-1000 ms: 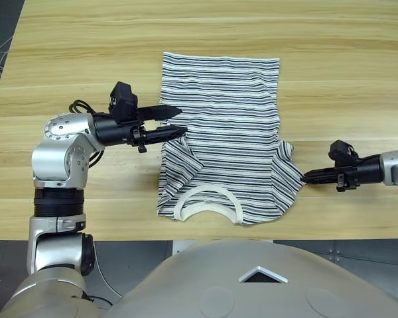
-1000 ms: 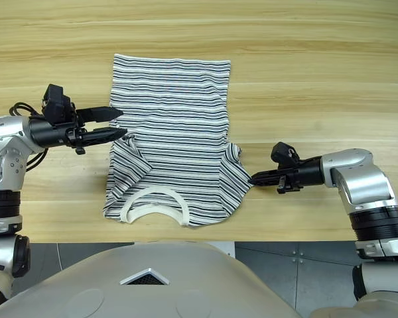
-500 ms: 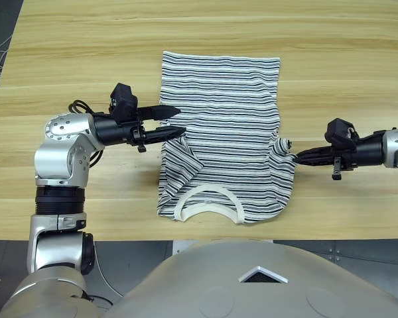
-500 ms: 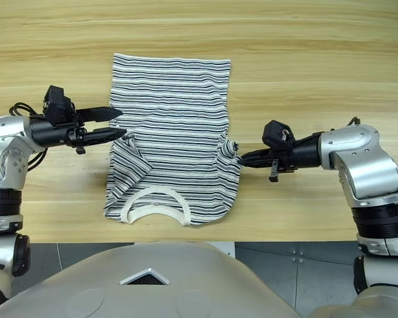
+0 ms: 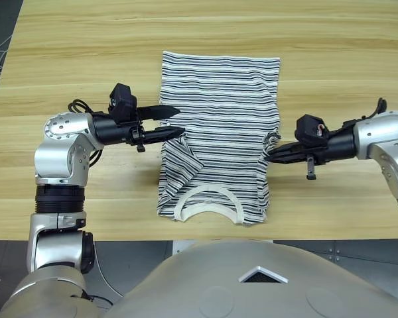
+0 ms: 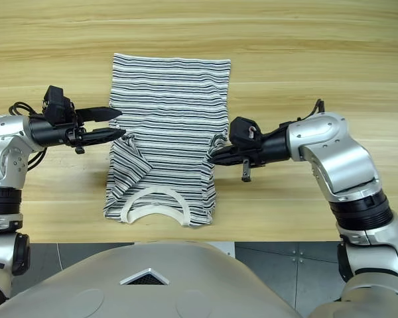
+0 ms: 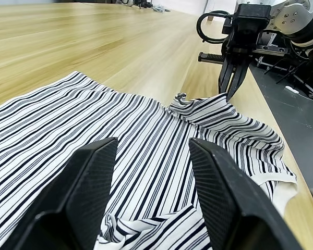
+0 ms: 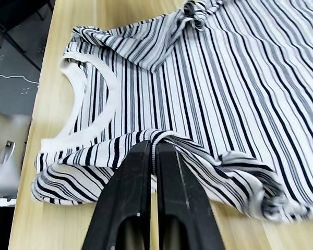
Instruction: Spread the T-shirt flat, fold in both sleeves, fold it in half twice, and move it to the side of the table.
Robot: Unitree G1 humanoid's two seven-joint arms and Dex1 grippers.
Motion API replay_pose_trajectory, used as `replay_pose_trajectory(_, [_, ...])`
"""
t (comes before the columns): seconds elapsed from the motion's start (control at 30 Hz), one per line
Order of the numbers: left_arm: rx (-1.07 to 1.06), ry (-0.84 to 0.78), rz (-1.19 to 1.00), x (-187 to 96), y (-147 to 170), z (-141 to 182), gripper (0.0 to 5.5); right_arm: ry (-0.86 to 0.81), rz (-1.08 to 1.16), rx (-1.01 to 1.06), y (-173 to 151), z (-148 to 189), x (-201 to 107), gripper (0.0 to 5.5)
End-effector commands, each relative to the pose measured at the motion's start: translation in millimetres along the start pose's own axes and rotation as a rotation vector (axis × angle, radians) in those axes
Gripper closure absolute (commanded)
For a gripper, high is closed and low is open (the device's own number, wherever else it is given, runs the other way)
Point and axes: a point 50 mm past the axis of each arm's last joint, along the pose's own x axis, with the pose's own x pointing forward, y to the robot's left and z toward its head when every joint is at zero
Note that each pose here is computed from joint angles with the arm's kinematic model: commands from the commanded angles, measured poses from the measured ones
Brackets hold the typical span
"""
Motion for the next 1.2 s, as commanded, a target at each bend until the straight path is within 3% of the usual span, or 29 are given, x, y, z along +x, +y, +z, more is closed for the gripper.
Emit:
replay_pose_trajectory(0.03, [-0.025, 0.022, -0.02, -0.8, 2.0, 6.1, 2.93, 0.013, 0.013, 0.013, -4.0, -0.1, 14.6, 5.35])
replay_pose_trajectory(0.17, [-0.007, 0.03, -0.02, 0.1, 2.2, 5.2, 2.93, 0.012, 0.02, 0.014, -8.4, -4.2, 30.7, 5.07])
replay_pose_trajectory(0.5, [0.035, 0.031, -0.013, 1.6, 4.9, 7.9, 2.93, -0.069, 0.026, 0.025, -11.7, 7.0, 29.2, 3.36])
replay_pose_trajectory(0.57, [0.175, 0.103, 0.088, 0.2, 3.2, -2.3, 2.93, -0.088, 0.04, -0.033, -6.0, 2.1, 10.9, 3.14])
replay_pose_trajectory(0.67, [0.549, 0.213, 0.124, -7.1, -23.5, -6.7, 2.93, -0.18, 0.089, -0.101, 11.3, -3.7, -35.3, 3.14])
replay_pose_trajectory(0.8, [1.217, 0.491, -0.044, -37.0, -59.9, -9.3, 2.93, 0.088, -0.014, -0.234, 34.9, -47.8, -74.9, 3.14])
replay_pose_trajectory(0.87, [1.393, 0.575, -0.197, -51.4, -71.2, -17.4, 2.93, 0.143, -0.008, -0.299, 48.8, -61.7, -68.1, 3.14])
replay_pose_trajectory(0.97, [1.5, 0.56, -0.332, -63.0, -86.7, -24.9, 2.93, 0.241, 0.059, -0.452, 60.4, -77.6, -48.1, 3.14])
replay_pose_trajectory(1.13, [1.702, 0.606, -0.387, -80.3, -80.2, 3.7, 2.93, 0.245, 0.095, -0.718, 68.4, -79.1, -21.7, 3.14])
replay_pose_trajectory(1.2, [1.711, 0.608, -0.424, -82.8, -85.5, -0.5, 2.93, 0.252, 0.12, -0.796, 72.1, -82.3, -14.1, 3.14])
